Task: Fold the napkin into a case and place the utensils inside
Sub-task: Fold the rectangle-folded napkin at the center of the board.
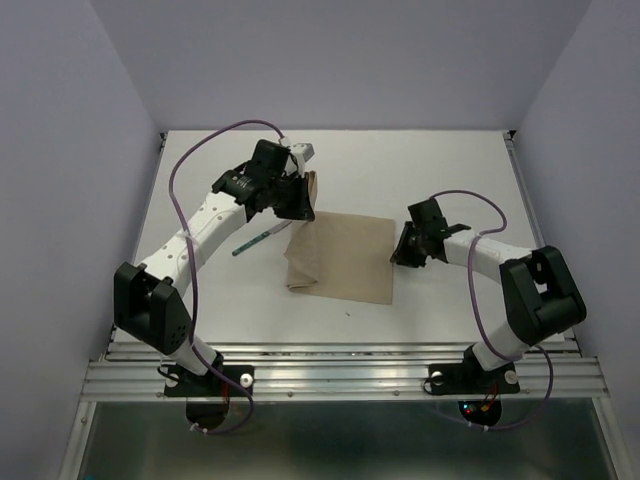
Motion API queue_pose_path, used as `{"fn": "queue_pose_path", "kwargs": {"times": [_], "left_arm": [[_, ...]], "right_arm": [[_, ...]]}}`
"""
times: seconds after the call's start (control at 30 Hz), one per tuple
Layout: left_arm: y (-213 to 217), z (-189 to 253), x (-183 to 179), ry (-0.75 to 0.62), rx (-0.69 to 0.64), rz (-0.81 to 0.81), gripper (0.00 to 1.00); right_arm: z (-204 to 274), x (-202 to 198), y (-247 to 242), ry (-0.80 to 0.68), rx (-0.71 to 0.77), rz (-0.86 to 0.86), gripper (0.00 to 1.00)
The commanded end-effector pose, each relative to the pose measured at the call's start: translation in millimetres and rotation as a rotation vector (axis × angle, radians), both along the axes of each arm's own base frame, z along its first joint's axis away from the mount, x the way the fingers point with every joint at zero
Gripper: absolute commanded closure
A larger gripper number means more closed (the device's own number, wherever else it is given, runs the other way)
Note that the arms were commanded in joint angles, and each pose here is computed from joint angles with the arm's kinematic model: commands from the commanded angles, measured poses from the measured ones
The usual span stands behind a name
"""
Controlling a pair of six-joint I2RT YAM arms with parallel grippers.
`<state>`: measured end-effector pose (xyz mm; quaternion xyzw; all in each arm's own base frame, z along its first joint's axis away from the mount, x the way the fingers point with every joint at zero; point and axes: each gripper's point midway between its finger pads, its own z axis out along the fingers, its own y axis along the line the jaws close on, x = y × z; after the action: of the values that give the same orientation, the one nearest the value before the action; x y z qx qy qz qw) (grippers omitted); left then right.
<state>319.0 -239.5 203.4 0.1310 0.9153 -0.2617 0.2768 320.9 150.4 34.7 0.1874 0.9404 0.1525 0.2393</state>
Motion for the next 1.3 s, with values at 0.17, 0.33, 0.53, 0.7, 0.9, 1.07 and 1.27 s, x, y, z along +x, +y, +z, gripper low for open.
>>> {"fn": "queue_pose_path", "kwargs": {"times": [0.17, 0.33, 0.53, 0.7, 0.9, 1.07, 1.27], "left_arm": [[-48, 35, -9, -0.068, -0.092, -0.066, 1.00], [-82, 18, -13, 0.001, -0.107, -0.090, 1.00], [-121, 2, -8, 0.067, -0.132, -0.105, 1.00], [-150, -10, -7, 0.114, -0.147, -0.112, 1.00], [-173, -33, -2, 0.194, -0.147, -0.073, 1.00], [-184, -46, 6, 0.242, -0.158, -0.030, 1.00], [-190, -53, 16, 0.284, -0.163, 0.042, 1.00]], "right_arm": [[-21, -8, 5, 0.021, 0.010, 0.046, 0.74], [-31, -10, -2, 0.018, -0.002, -0.003, 0.78], [-37, -12, -1, 0.017, 0.015, -0.019, 0.80], [-43, -12, 1, 0.031, 0.019, -0.010, 0.80], [-45, -11, 5, 0.037, 0.035, -0.003, 0.81], [-45, -12, 7, 0.041, 0.050, -0.002, 0.81], [-47, -17, 6, 0.048, 0.053, -0.013, 0.81]]}}
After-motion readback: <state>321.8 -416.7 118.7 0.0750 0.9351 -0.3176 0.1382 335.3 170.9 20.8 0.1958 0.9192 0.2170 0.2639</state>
